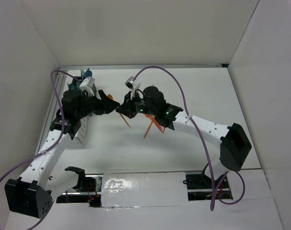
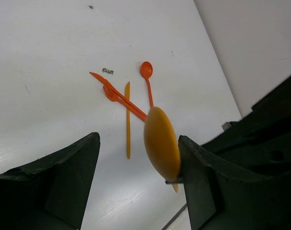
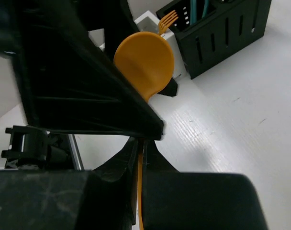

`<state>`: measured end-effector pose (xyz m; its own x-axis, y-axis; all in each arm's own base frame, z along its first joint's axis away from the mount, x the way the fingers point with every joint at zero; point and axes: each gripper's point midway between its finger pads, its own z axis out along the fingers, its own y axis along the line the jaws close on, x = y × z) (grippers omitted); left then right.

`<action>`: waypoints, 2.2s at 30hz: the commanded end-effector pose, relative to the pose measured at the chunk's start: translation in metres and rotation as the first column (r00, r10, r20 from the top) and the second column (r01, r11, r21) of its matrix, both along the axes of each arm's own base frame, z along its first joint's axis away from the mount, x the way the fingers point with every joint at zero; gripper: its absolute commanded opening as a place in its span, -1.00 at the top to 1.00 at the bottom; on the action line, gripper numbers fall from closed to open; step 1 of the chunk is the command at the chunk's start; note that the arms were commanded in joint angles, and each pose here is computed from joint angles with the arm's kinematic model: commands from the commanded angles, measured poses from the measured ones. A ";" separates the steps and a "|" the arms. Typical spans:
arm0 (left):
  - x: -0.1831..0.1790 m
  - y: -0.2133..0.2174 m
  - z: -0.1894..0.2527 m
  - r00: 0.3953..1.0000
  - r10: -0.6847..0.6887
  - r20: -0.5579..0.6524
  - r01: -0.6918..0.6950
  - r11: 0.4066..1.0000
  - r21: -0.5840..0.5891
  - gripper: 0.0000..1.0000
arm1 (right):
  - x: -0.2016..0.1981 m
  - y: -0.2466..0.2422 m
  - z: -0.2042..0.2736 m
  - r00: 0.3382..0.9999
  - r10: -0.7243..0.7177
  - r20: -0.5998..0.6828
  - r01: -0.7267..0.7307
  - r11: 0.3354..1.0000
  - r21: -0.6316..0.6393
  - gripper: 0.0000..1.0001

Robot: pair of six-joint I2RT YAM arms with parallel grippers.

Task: Sort the eating utensils into containers

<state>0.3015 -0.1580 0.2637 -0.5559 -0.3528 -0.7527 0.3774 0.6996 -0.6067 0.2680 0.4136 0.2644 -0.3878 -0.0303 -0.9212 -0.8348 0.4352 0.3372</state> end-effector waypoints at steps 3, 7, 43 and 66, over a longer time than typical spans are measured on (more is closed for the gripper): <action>0.014 -0.004 0.024 0.996 0.041 0.082 -0.040 0.999 -0.011 -0.48 | 0.000 0.019 0.045 0.996 -0.010 0.087 0.001 0.994 0.109 1.00; 0.014 -0.007 0.032 0.992 0.044 0.120 -0.041 0.999 -0.028 -0.11 | -0.001 0.025 0.041 0.997 -0.018 0.081 0.009 0.995 0.104 1.00; 0.047 0.276 0.059 0.611 0.686 0.396 -0.790 0.561 0.246 0.77 | 0.128 -0.232 -0.053 0.775 -0.632 -0.008 0.620 0.763 -0.183 -1.00; 0.078 0.257 -0.009 0.772 0.450 0.449 -0.631 0.624 0.460 0.68 | 0.103 -0.188 -0.135 0.869 -0.488 -0.083 0.434 0.832 -0.346 -0.86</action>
